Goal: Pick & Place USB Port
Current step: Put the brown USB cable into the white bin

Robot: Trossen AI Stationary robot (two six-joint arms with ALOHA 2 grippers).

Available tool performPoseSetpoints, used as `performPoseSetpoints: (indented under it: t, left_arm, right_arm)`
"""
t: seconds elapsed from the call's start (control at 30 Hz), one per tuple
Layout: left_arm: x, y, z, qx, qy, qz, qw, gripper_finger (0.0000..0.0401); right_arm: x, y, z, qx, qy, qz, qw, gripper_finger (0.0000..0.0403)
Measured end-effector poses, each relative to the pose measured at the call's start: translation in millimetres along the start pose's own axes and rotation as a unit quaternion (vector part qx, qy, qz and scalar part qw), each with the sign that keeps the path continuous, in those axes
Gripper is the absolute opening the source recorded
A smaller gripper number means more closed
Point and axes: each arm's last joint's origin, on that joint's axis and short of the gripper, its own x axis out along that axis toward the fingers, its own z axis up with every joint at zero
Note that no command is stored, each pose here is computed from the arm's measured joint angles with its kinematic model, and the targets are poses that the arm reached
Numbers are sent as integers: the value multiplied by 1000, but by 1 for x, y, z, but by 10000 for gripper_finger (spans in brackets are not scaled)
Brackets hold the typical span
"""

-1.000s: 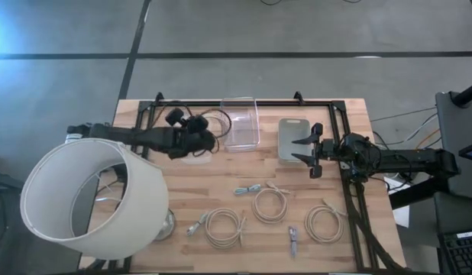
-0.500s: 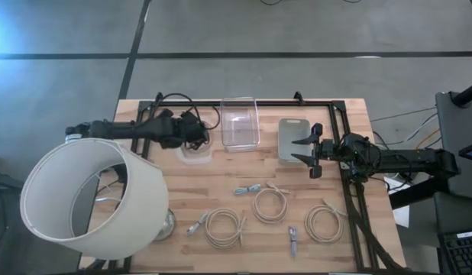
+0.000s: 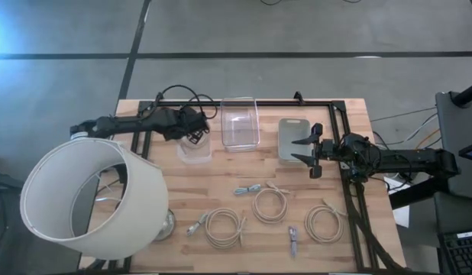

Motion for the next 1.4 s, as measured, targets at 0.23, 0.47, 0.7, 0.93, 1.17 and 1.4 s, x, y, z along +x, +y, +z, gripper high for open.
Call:
performPoseSetpoints:
  t: [0.23,0.47,0.7,0.93,1.17,1.4]
  left_arm:
    - [6,-8,5,43,-16,-1,999,26]
    - [10,-11,5,59,-11,2,998,31]
    - [11,-8,0,73,18,6,997,26]
    - [14,-4,-2,62,41,7,997,37]
    - [15,-3,-1,66,46,2,997,38]
    - [15,-3,-1,66,48,0,997,39]
  right_arm:
    - [0,0,0,-9,0,0,1000,201]
    - [0,0,0,-9,0,0,1000,201]
    - [0,0,0,-8,0,0,1000,201]
    - [0,0,0,-7,0,0,1000,201]
    - [0,0,0,-7,0,0,1000,201]
    - [0,0,0,-7,0,0,1000,201]
